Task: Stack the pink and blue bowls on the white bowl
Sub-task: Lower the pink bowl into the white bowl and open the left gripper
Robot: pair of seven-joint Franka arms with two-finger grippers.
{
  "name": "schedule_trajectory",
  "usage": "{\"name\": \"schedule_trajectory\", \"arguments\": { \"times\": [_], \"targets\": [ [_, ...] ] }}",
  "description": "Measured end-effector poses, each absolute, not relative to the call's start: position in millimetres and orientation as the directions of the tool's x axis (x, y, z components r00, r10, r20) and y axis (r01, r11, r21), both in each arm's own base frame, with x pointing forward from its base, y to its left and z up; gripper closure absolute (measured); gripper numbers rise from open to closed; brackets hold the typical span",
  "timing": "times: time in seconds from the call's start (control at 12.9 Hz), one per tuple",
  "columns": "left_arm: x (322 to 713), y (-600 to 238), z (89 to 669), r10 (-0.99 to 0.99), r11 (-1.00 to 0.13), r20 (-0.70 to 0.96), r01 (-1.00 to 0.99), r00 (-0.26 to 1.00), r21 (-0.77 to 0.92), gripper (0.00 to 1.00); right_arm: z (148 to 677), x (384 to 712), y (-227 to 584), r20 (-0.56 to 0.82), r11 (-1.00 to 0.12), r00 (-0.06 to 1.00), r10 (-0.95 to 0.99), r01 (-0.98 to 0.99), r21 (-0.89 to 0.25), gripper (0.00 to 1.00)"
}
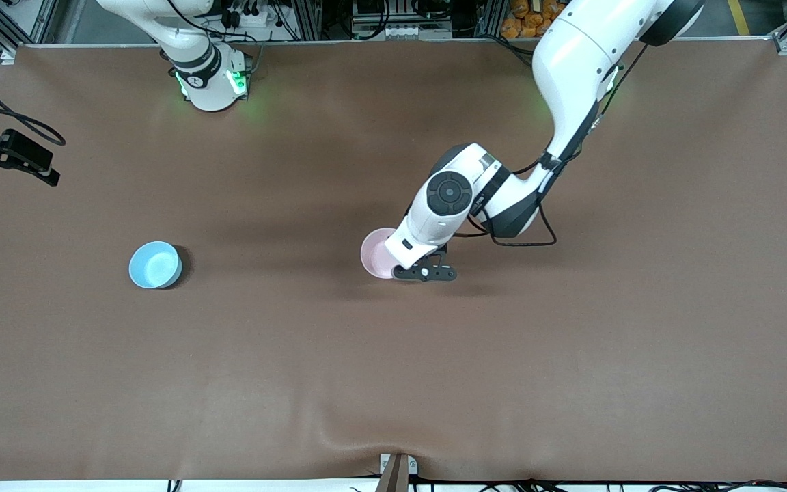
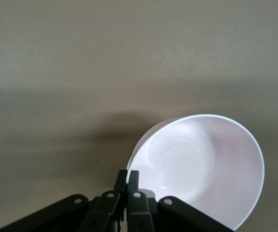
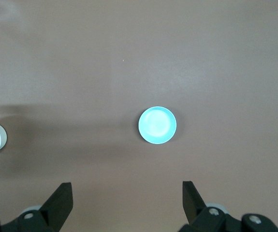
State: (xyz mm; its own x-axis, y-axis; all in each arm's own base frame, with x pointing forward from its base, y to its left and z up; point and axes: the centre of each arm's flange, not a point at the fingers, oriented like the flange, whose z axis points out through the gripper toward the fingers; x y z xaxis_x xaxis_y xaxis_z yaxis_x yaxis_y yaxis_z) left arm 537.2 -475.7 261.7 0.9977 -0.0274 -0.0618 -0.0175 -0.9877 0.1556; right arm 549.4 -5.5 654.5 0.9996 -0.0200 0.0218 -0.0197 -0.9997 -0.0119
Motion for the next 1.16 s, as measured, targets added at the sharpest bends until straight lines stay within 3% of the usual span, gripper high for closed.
{"name": "schedule_trajectory", "arguments": {
  "times": [0.93,1.16],
  "targets": [
    [516.3,-487.6,241.3,-0.029,-0.991,-0.093,-0.016,0.995,0.136,0.97,654.3,549.3,-5.9,0.02,-1.0,1.0,-0.021,-0.02,-0.012,0.0],
    [517.5,-488.1,243.6,0.0,-0.991,-0.093,0.012,0.996,0.135,0.7,654.3,549.2,-6.3,0.02,-1.0,1.0,-0.021,-0.021,-0.012,0.0]
  ]
}}
